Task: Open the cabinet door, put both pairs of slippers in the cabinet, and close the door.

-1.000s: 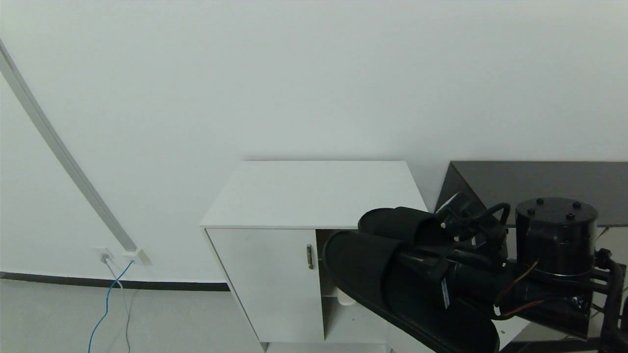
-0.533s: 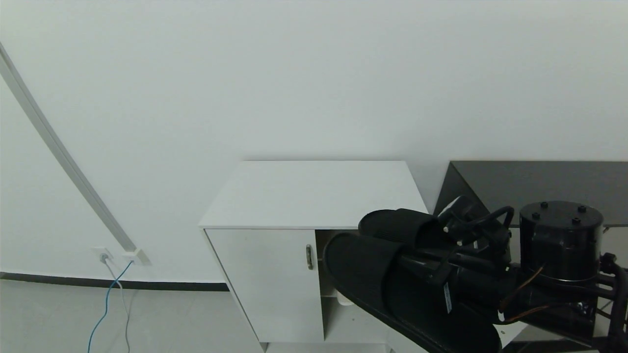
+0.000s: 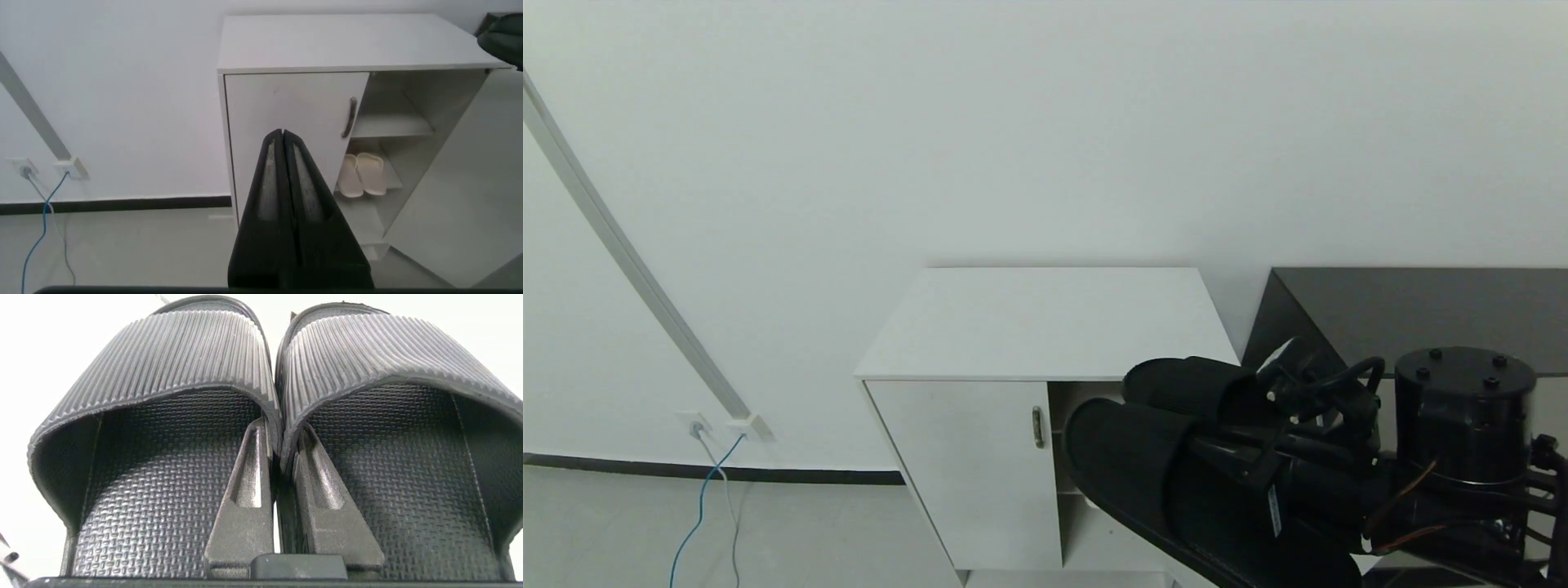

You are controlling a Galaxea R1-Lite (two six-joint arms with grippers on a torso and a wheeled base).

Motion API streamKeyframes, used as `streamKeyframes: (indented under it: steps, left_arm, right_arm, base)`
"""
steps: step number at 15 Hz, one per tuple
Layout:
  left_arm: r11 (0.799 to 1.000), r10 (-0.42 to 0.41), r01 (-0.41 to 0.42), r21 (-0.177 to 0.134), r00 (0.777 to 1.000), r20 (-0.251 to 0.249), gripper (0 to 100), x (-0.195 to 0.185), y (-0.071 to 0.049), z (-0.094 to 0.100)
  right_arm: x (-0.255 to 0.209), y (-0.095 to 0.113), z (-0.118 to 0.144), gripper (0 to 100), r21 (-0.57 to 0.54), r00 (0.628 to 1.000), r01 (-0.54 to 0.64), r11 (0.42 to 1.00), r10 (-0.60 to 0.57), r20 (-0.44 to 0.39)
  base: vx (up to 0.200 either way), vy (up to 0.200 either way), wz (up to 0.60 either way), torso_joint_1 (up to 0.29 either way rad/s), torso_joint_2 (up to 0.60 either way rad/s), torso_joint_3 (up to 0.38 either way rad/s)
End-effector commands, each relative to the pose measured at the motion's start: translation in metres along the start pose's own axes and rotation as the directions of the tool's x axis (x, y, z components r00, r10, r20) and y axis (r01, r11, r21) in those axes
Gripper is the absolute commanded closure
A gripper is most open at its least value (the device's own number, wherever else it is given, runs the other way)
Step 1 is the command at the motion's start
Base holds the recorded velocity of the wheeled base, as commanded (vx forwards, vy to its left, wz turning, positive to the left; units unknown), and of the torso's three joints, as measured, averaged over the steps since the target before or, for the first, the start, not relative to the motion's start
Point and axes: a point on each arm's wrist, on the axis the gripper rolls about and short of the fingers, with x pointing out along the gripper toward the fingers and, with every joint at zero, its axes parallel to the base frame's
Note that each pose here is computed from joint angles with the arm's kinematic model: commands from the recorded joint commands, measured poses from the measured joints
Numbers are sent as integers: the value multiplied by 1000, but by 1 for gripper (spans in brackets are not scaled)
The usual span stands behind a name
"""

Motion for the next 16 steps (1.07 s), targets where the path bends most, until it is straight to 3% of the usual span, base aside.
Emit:
streamKeyframes:
  steps: [1,16]
  left_arm:
    - [1000,0,0,-1,1000,-2,100,0,0,0]
    - [1000,0,0,-2,1000,0,100,0,0,0]
  right_arm:
    - [-1,0,0,100,-1,1000,-2,1000,2,-1]
    - [-4,7,-3,100,-14,1000,-18,1000,18,-6]
  base:
    - [0,0,0,-110,207,129]
    - [0,0,0,-157,358,197]
